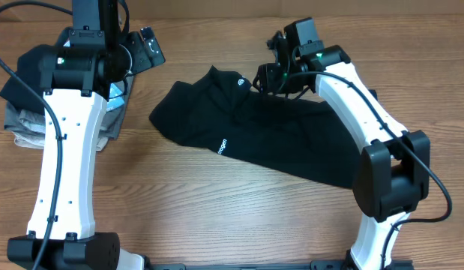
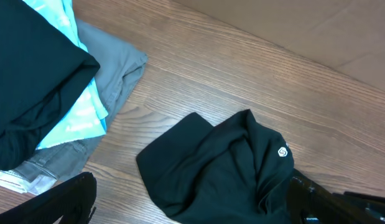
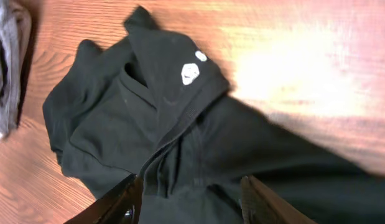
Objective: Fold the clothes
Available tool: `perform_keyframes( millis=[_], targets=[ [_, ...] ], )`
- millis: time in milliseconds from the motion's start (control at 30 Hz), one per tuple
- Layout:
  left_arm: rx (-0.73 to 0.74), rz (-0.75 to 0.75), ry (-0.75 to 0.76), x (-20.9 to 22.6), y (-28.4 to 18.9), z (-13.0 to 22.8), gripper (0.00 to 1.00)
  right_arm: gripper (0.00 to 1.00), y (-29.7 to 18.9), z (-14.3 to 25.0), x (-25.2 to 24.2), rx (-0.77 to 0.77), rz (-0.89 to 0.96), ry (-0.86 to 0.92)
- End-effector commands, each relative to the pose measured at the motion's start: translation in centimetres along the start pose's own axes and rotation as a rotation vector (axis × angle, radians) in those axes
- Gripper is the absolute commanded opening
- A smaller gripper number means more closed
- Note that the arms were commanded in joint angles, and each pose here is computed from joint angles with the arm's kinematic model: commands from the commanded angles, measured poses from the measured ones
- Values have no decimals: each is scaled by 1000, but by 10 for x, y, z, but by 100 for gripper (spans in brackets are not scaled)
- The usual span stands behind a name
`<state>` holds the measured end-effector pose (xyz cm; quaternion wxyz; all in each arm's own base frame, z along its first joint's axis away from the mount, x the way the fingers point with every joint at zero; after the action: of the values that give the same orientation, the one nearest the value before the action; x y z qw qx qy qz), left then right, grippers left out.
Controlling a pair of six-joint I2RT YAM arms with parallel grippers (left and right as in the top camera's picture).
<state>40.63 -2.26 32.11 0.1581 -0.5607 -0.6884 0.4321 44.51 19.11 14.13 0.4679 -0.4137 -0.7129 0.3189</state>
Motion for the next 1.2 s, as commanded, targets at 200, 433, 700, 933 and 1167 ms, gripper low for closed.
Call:
perform_keyframes(
  millis=[200,433,700,933,1167],
  targets=[
    [-3,-17,2,2,2,-1,100,57,50,15,0,102,-88,337],
    [-3,-16,2,2,2,-1,100,62,61,5,5,76,-128,487],
    [-3,-16,2,2,2,-1,100,61,91,0,4,58,-143,630],
    [-3,-16,2,2,2,-1,100,59,92,-17,5,-20,-170,636],
    [-3,-16,2,2,2,-1,100,53,94,-22,-5,-73,-108,638]
  ],
)
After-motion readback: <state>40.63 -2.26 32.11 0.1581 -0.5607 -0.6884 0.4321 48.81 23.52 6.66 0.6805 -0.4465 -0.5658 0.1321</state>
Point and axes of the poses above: each gripper's point midway between its finger pads, its own y axis out along the fingers, its own x axis along the line the jaws close on, z = x × y, the point moved 3 cm from there along -y, back along the fingers, and after that the axes turned 2 degrees about -y, right-handed, at the moved point
